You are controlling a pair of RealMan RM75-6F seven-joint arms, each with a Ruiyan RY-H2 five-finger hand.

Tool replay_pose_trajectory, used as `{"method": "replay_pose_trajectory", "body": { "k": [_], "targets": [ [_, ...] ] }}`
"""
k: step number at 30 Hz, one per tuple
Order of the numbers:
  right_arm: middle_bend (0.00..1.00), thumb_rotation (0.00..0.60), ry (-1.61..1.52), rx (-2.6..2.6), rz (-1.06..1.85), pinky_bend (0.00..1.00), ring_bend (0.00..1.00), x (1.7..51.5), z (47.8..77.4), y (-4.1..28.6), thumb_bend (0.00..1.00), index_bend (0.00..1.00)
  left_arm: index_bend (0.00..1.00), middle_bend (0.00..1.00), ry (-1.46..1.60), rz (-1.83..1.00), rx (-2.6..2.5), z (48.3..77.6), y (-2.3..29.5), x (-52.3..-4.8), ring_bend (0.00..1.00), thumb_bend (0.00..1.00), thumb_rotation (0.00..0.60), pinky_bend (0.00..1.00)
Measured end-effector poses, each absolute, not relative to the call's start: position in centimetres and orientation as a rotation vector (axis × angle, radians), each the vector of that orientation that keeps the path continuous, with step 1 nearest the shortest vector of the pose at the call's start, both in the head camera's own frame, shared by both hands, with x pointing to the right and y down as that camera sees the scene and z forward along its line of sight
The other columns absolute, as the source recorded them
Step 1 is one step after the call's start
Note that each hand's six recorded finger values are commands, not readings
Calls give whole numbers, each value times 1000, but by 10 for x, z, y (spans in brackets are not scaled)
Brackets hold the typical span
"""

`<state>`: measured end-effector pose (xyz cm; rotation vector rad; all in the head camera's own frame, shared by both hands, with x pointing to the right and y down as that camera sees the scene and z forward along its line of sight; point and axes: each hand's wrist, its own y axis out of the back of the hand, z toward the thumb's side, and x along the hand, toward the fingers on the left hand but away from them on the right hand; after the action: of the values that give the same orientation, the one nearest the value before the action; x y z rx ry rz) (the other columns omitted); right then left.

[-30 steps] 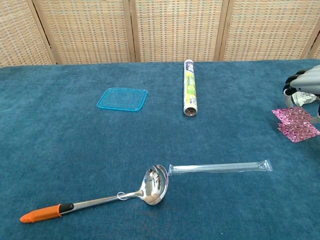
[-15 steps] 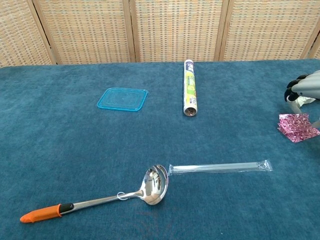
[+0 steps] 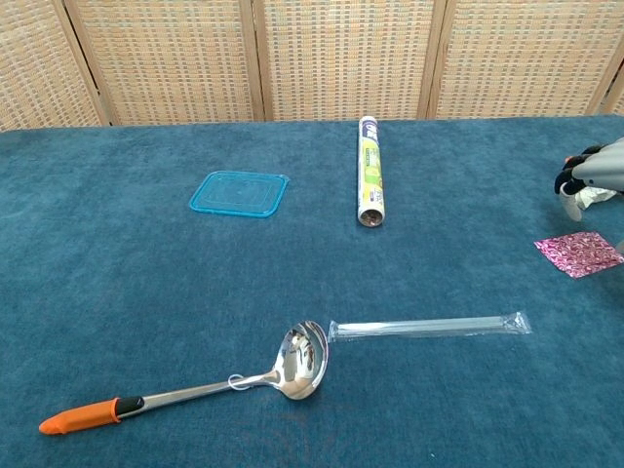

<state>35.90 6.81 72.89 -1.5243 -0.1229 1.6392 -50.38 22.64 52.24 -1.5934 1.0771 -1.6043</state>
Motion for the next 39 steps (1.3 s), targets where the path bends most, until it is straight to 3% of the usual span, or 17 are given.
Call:
{"method": "replay_pose_trajectory", "body": {
  "k": [12, 23, 39],
  "targets": [
    [138, 600, -173, -1522, 1633, 0, 0, 363, 718, 63, 171, 346, 22, 0, 1085, -1598, -1588, 521, 224, -504, 0, 0, 201, 0],
    [147, 600, -421, -1522, 1570, 0, 0, 367, 671, 65, 208, 346, 23, 0, 1102, -1588, -1579, 521, 226, -506, 0, 0, 201, 0],
    [157, 600, -747, -1437, 1607, 0, 0, 412, 609, 119, 208, 346, 23, 0, 1115, -1542, -1581, 529, 230, -502, 0, 0, 202, 0]
  ]
}}
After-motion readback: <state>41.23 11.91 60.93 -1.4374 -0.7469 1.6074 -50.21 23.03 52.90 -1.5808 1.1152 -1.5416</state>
